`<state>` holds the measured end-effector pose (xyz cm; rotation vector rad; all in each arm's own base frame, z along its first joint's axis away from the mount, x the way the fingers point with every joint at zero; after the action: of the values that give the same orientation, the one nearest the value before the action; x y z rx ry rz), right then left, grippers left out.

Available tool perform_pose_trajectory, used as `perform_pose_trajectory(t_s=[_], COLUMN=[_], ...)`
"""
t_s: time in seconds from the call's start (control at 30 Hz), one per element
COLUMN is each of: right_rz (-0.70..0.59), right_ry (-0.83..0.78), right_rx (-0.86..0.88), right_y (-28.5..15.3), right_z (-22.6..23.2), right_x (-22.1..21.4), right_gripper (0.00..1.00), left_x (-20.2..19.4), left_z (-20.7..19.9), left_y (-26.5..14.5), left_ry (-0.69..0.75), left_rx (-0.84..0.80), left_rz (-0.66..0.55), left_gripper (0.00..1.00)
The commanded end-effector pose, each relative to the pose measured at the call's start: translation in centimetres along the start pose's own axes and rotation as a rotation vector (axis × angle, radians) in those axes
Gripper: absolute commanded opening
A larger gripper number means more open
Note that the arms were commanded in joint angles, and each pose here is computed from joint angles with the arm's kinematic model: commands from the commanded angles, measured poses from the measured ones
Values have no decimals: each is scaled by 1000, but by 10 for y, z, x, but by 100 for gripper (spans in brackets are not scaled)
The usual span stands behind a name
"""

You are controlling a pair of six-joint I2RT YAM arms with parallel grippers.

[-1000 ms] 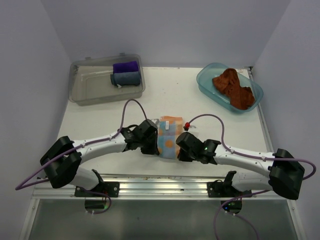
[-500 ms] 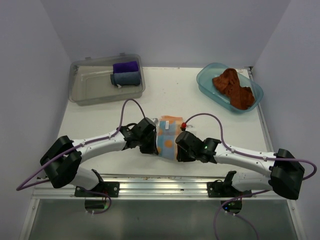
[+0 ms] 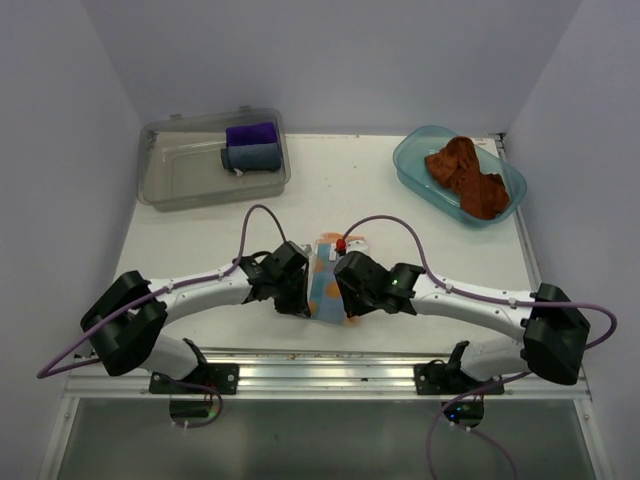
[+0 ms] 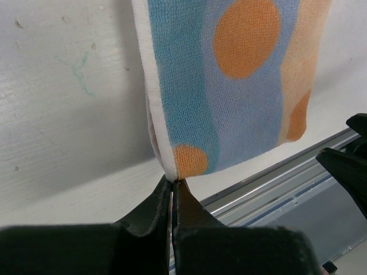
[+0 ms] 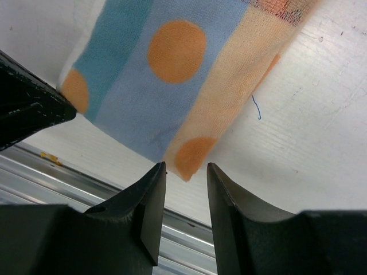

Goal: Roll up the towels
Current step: Roll the towel

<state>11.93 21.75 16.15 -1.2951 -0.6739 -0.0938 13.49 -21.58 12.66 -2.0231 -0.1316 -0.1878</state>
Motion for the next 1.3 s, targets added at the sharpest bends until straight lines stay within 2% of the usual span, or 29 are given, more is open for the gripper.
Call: perform_pose_trajectory(t_s=[0.0,0.13,0.23,0.33,0.47,0.6,0.83,1.07,1.27], right_rz=[-30,-53,-70,-53,-12,-39,-85,-87,-106], right_ry=[31,84,72,46,134,188,-61,-367,-540], right_rx=[-19,-4,64,55,32,81,79,53,-2], right_y=[-1,-2,-3,-1,4,5,8,9,18], right_z=[-1,-1,2,0,1,7,35,46,60], right_x=[1,-2,-4,-10,-18,-25,-17,-8,-8], right_gripper=[39,40,38,40,43,43,40,59,61], left_x=[-4,-9,-10,-9,-8,-9,-9,-3,5], left_z=[3,5,6,5,2,4,4,13,23], left_y=[-3,0,1,0,-3,-3,-3,-9,-13], left_ry=[9,5,3,2,-5,-9,-1,10,9], left_rx=[-35,-54,-56,-60,-71,-74,-70,-55,-95], left_rz=[15,27,25,22,15,16,13,8,15], left_gripper=[0,0,0,0,0,0,0,0,0])
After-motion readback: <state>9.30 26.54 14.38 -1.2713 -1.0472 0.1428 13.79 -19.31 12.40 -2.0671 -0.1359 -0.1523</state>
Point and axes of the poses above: each gripper's point midway between its finger pads, its own y axis out along the fingers, its own z axis along the line the jaws close on, x = y × z, the point moved 10 cm from there along -y, back along the fingers, and after that the axes turned 3 degrees about -y, right-handed, at the moved point
